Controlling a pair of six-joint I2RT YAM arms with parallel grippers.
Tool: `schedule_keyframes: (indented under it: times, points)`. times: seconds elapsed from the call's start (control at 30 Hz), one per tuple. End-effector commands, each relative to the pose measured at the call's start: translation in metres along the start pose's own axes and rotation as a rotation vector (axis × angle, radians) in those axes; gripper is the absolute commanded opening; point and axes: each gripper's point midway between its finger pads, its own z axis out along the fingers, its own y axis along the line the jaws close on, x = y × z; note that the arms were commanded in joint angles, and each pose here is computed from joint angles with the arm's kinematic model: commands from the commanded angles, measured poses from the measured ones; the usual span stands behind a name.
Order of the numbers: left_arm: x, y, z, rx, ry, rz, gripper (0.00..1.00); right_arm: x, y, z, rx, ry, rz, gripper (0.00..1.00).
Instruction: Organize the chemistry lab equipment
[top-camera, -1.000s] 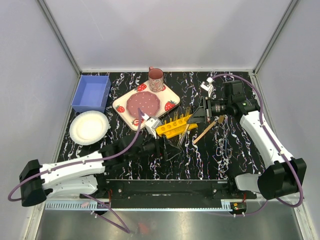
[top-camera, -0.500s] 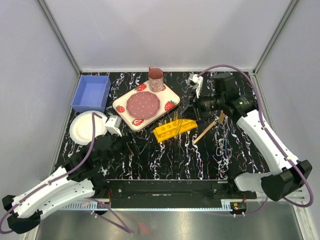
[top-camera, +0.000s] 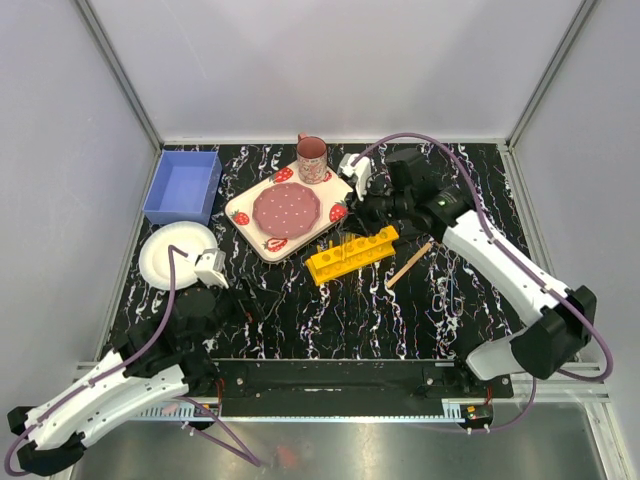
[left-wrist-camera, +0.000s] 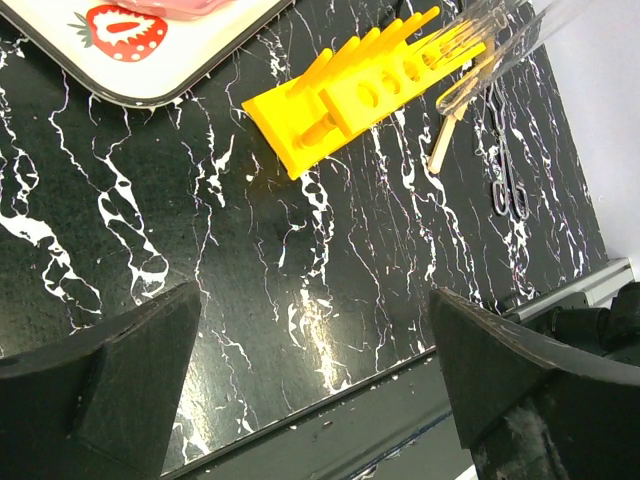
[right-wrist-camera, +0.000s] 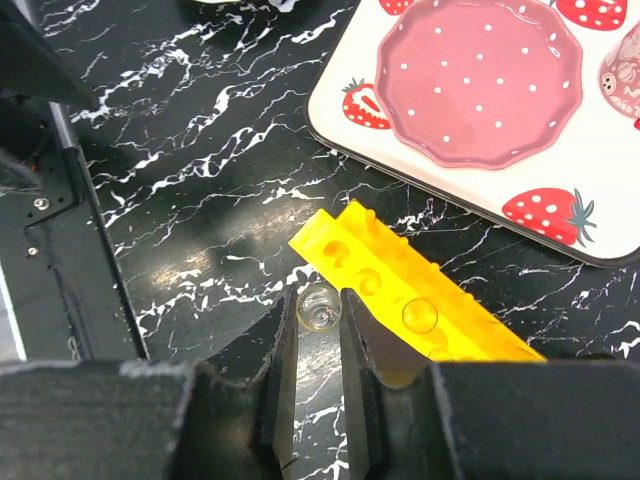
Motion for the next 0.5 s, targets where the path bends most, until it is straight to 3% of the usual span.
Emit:
schedule_keyframes:
  times: [0.0,0.47]
  points:
    - [-0.004,0.003,0.001,-0.013,-0.035,-0.031,0.99,-0.026,-0.016,0.011,0.071,-0.06,-0.079,0.23]
    - [-0.004,0.001,0.0,-0.006,-0.028,-0.034,0.99,-0.015,-0.03,0.038,0.106,-0.048,-0.09,0.24]
